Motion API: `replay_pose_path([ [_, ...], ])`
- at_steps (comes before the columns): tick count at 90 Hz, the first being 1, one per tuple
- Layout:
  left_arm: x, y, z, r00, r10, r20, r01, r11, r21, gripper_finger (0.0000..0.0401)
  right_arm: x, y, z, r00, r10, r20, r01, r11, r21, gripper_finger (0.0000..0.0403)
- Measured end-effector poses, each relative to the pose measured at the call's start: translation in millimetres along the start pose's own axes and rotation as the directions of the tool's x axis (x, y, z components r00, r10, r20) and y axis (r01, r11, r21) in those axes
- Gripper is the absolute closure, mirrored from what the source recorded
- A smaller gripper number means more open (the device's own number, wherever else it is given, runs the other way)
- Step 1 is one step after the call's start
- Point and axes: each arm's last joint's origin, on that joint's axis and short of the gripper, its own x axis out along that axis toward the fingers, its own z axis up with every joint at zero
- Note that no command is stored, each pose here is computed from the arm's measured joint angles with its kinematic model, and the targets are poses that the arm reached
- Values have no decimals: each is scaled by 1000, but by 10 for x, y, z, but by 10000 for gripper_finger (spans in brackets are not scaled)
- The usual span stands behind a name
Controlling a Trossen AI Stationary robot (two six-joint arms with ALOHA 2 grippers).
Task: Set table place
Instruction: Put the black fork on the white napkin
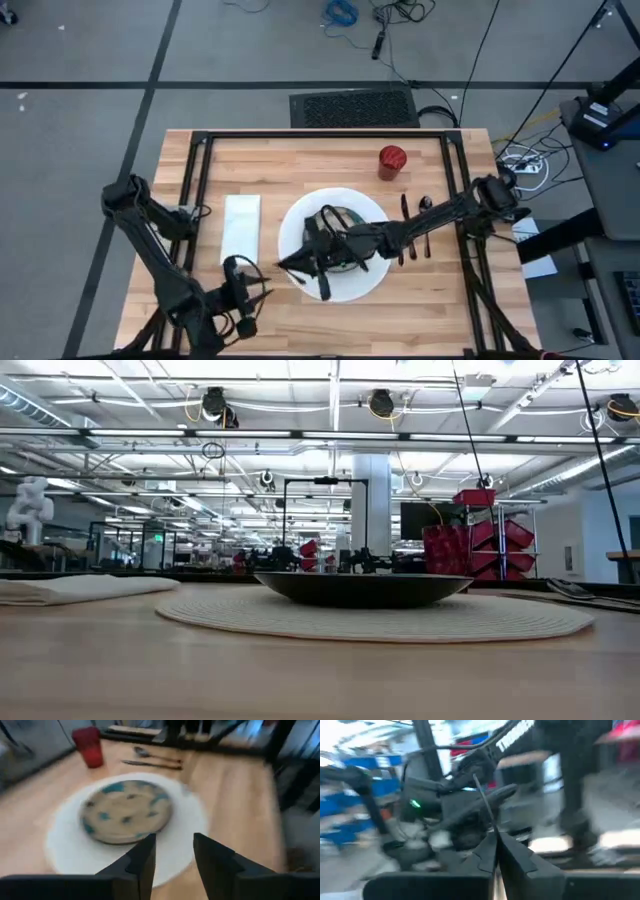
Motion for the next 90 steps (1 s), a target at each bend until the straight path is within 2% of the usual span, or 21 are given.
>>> replay_pose_path([
  [15,-165,34,213,996,-50,78,56,996,-71,237,-54,272,84,987,19,159,-5,996,-85,403],
  [23,-265,37,411,983,-71,169,77,997,-31,224,-91,368,150,967,35,252,-6,994,-113,403],
  [33,-328,-39,589,963,-119,241,102,991,85,218,-131,424,228,939,56,339,-8,990,-140,403],
  [49,-180,-96,779,940,-228,254,198,971,135,218,-142,460,225,937,65,343,-4,985,-175,403],
  [64,81,-104,792,947,-216,239,175,968,181,218,-153,510,208,941,75,331,-15,984,-180,403],
  [81,105,-201,880,903,-301,308,226,940,256,218,-153,554,160,954,78,290,-18,978,-206,403],
  [90,75,-215,951,880,-312,359,227,939,259,218,-152,548,162,954,76,292,-14,978,-210,403],
])
